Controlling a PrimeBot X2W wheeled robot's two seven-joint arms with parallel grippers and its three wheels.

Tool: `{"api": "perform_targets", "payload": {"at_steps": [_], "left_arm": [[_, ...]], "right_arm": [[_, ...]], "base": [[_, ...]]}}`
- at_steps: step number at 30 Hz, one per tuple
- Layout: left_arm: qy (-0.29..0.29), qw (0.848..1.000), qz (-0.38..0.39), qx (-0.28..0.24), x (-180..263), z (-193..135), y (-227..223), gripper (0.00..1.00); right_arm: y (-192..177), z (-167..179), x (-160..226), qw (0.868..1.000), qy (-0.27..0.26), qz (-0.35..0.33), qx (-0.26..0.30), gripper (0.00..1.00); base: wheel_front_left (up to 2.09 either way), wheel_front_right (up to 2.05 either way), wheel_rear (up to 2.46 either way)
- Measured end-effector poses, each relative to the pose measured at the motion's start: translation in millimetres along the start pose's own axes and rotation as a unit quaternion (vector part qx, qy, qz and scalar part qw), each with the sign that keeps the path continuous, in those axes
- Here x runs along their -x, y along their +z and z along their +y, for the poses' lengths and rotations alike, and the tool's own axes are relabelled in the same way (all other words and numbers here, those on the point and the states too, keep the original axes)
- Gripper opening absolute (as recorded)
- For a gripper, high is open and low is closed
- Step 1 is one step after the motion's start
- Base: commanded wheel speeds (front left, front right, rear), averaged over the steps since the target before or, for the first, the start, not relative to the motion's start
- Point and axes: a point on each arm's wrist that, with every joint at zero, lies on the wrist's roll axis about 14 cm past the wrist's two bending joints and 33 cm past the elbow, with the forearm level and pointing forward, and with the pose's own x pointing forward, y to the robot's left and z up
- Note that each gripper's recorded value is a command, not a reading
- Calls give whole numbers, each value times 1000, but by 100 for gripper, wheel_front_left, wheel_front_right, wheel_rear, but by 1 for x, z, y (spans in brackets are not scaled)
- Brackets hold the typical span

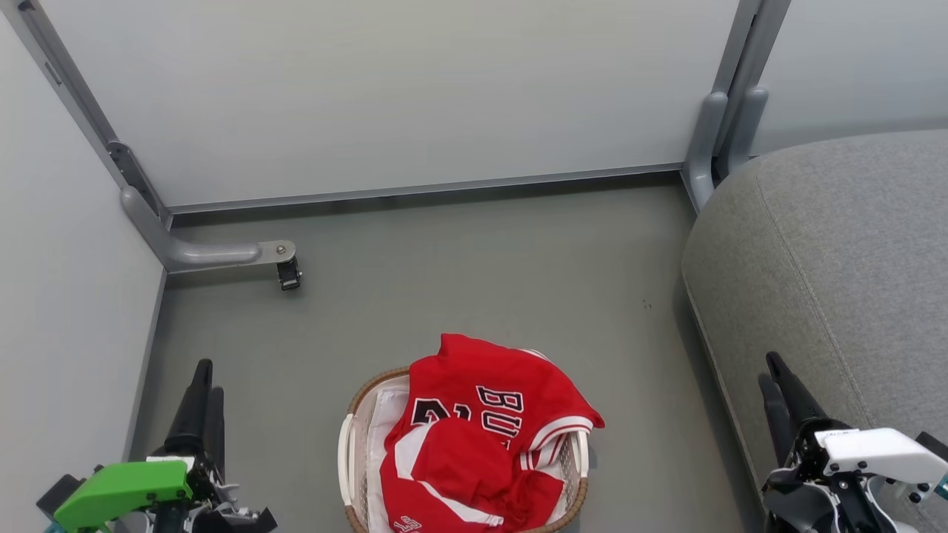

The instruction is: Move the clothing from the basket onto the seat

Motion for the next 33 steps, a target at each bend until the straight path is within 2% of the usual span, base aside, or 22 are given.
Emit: {"api": "perform_targets", "payload": {"at_steps": [3,12,16,26,33], "left_arm": [[16,1000,1,1,5,11,-3,100],[8,1000,2,-11,4,6,-12,100],[5,999,5,-32,3,4,-16,100],[-5,993,3,-114,1,-5,-20,100],[-15,984,1,-176,0,-14,-24,100]], "right_arm": [[-1,-10,4,1000,-14,-2,-2,100],[-2,-13,6,1000,-19,-13,15,100],[1,-12,6,999,-19,-20,39,100],[-1,8,2,989,10,-23,145,100],[-13,20,0,970,30,-10,242,100]], "base": [[0,0,0],[0,0,0],[0,0,0],[0,0,0],[0,0,0]]}}
